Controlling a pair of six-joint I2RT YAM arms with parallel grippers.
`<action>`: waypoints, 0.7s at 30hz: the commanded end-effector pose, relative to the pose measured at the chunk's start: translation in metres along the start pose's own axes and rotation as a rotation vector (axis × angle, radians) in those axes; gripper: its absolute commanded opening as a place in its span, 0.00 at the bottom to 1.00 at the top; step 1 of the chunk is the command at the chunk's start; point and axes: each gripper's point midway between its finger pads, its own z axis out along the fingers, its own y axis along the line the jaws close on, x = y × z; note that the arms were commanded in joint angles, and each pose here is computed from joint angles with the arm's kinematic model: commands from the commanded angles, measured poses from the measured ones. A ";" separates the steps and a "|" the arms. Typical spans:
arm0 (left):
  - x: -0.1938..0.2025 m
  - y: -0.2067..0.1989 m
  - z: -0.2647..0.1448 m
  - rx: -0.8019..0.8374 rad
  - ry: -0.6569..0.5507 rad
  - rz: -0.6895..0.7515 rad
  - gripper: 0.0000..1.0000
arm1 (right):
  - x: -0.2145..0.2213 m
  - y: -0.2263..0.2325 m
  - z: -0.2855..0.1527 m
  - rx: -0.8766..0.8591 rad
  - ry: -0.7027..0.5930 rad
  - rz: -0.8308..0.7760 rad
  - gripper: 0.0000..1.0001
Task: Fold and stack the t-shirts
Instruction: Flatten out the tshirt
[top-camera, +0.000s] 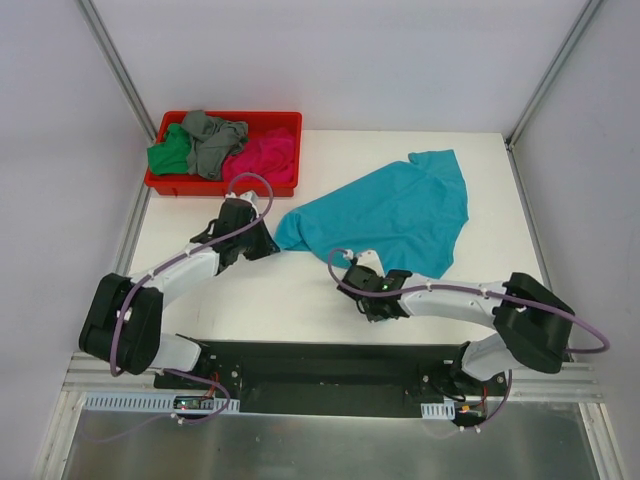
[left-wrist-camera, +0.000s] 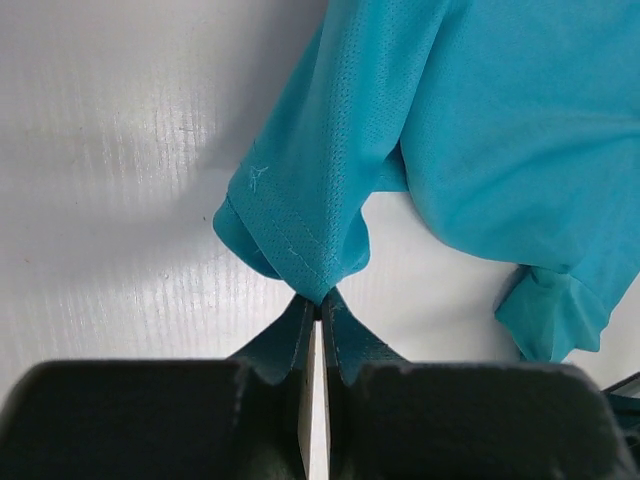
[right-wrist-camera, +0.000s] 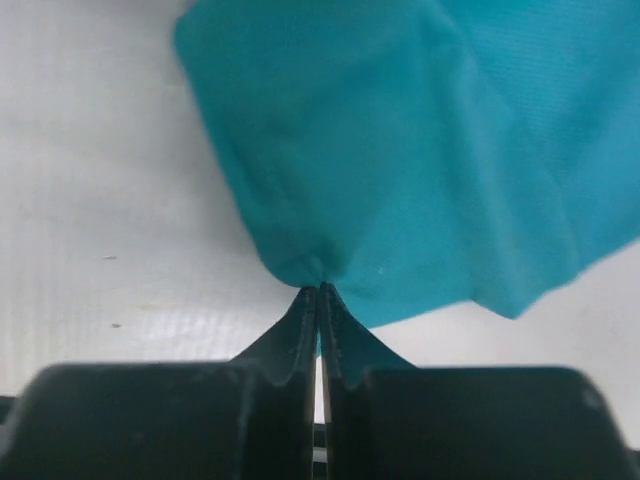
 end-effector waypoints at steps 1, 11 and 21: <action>-0.016 -0.010 -0.019 0.028 -0.069 0.011 0.00 | -0.028 -0.043 -0.027 0.105 -0.095 0.069 0.01; -0.068 -0.046 -0.069 0.096 -0.170 0.013 0.00 | -0.110 -0.115 -0.111 0.016 -0.437 0.166 0.00; -0.136 -0.121 -0.138 0.293 -0.350 0.116 0.00 | -0.203 -0.180 -0.229 0.116 -0.801 0.178 0.00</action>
